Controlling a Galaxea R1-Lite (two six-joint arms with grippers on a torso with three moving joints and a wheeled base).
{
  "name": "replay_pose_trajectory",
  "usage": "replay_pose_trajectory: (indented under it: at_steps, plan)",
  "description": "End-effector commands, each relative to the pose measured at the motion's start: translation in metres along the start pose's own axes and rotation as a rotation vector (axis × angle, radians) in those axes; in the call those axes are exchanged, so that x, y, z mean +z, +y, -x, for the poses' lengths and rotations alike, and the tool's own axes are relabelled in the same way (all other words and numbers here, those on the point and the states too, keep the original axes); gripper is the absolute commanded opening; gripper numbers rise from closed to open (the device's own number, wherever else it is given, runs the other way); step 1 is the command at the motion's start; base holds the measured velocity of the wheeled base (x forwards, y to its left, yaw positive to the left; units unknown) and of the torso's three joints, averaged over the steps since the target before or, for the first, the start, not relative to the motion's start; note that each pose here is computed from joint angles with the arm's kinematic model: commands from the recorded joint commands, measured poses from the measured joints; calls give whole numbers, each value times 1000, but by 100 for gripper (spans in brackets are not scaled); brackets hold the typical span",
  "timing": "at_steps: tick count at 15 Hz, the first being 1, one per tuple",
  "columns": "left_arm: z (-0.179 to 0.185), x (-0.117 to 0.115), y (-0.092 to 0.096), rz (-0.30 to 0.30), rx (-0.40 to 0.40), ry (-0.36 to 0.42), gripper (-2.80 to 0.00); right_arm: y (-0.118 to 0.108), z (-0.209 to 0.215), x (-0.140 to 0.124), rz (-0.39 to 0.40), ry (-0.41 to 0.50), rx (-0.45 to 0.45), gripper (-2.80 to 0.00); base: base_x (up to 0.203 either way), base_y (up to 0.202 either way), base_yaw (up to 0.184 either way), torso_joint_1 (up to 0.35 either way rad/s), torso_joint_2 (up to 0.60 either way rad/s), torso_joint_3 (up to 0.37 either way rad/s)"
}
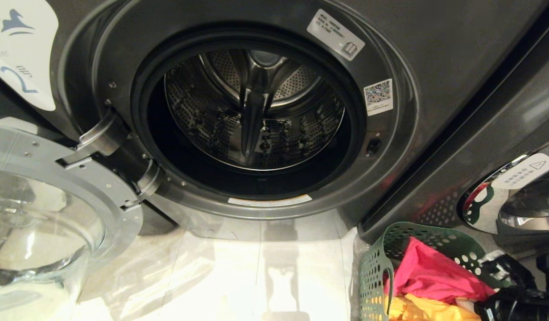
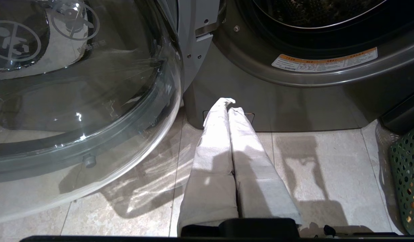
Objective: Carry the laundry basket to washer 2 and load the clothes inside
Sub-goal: Place the clothes into the washing machine
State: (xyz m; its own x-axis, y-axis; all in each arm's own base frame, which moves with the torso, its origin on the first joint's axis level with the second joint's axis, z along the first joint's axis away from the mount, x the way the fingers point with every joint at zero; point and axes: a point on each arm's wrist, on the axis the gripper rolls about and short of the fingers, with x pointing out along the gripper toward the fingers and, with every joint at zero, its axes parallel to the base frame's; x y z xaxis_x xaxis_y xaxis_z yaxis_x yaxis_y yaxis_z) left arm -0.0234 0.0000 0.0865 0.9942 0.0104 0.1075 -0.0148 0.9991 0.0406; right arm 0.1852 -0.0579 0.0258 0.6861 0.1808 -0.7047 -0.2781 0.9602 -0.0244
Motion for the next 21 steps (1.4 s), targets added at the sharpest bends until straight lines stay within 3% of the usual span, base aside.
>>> replay_pose_trajectory:
  at_steps: [1,4,8,13,15,18,21]
  plan:
    - [-2,-11,0,0,-1,39,-280,13,32,5,51,-93,-56,-280,0,0,0,0,0,0]
    - [-2,-11,0,0,-1,39,-280,31,66,2,80,-148,-124,-280,0,0,0,0,0,0]
    - [-2,-11,0,0,-1,39,-280,45,101,7,145,-290,-243,-280,0,0,0,0,0,0]
    - [-2,-11,0,0,-1,39,-280,55,132,13,89,-453,-374,-280,0,0,0,0,0,0]
    - [-2,-11,0,0,-1,39,-280,60,147,20,60,-470,-371,-280,0,0,0,0,0,0]
    - [-2,-11,0,0,-1,39,-280,74,170,21,-27,-393,-275,-280,0,0,0,0,0,0]
    - [-2,-11,0,0,-1,39,-280,81,177,22,-30,-379,-213,-280,0,0,0,0,0,0]
